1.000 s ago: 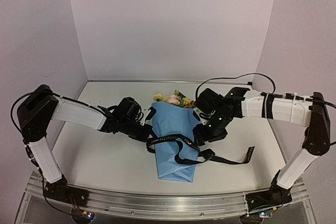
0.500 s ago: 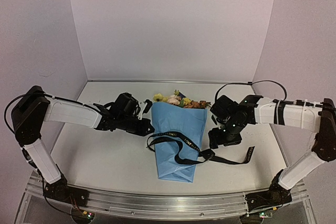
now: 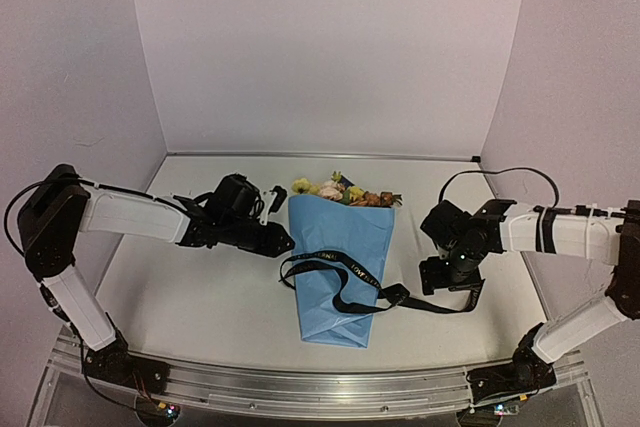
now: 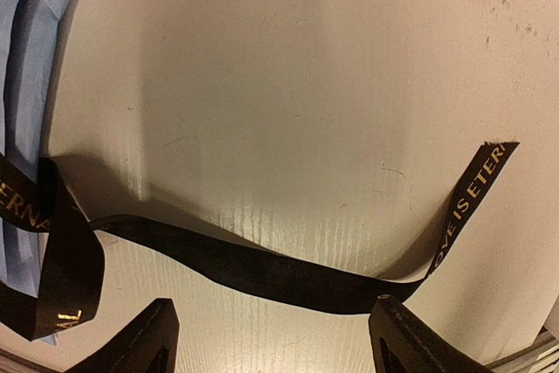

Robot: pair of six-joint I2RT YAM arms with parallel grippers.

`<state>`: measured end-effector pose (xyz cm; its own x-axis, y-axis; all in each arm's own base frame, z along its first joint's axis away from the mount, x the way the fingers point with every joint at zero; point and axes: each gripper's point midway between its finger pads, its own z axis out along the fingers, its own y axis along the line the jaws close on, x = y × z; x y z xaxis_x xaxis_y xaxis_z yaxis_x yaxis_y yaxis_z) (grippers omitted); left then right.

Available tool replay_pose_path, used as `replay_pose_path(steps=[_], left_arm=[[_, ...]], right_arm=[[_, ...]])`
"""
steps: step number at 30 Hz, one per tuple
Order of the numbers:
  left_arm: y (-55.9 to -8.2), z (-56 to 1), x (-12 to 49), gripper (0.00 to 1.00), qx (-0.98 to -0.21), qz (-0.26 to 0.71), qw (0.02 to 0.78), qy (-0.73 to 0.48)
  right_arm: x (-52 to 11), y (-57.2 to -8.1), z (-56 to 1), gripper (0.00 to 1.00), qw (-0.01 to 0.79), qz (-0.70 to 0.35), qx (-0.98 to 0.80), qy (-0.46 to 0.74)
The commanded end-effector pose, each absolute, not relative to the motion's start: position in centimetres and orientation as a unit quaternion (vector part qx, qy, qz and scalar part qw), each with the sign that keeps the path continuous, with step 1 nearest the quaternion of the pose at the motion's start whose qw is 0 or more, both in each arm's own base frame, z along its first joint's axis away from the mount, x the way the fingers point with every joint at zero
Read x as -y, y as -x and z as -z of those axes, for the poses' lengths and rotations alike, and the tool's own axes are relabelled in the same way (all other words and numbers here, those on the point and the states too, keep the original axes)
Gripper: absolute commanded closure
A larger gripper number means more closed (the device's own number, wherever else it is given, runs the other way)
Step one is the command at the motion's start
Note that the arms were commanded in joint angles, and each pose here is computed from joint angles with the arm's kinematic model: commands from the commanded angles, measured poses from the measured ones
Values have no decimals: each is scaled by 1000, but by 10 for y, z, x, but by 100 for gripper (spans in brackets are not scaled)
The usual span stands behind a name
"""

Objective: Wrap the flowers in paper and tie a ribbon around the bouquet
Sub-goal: Cross the ribbon over the folded bouquet.

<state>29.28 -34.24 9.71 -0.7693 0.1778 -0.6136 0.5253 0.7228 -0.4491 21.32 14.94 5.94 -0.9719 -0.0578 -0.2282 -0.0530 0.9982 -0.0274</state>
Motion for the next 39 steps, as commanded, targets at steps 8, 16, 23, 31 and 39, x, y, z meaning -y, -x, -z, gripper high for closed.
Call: replay_pose_path(steps=[8, 16, 23, 31, 39], left_arm=[[-298, -61, 337, 74, -905, 290, 243, -195], [-283, -47, 336, 67, -907, 292, 210, -218], [-266, -69, 343, 63, -884, 325, 220, -255], [-248, -73, 361, 58, -868, 341, 206, -297], [-259, -69, 368, 52, -873, 317, 221, -296]], right_arm=[[-153, -219, -67, 23, 140, -11, -990, 16], [-157, -219, -66, 23, 137, -19, -990, 15], [-157, -218, -67, 23, 137, -23, -990, 15], [-159, -218, -67, 23, 134, -26, -991, 14], [-158, -217, -66, 23, 134, -25, -991, 13]])
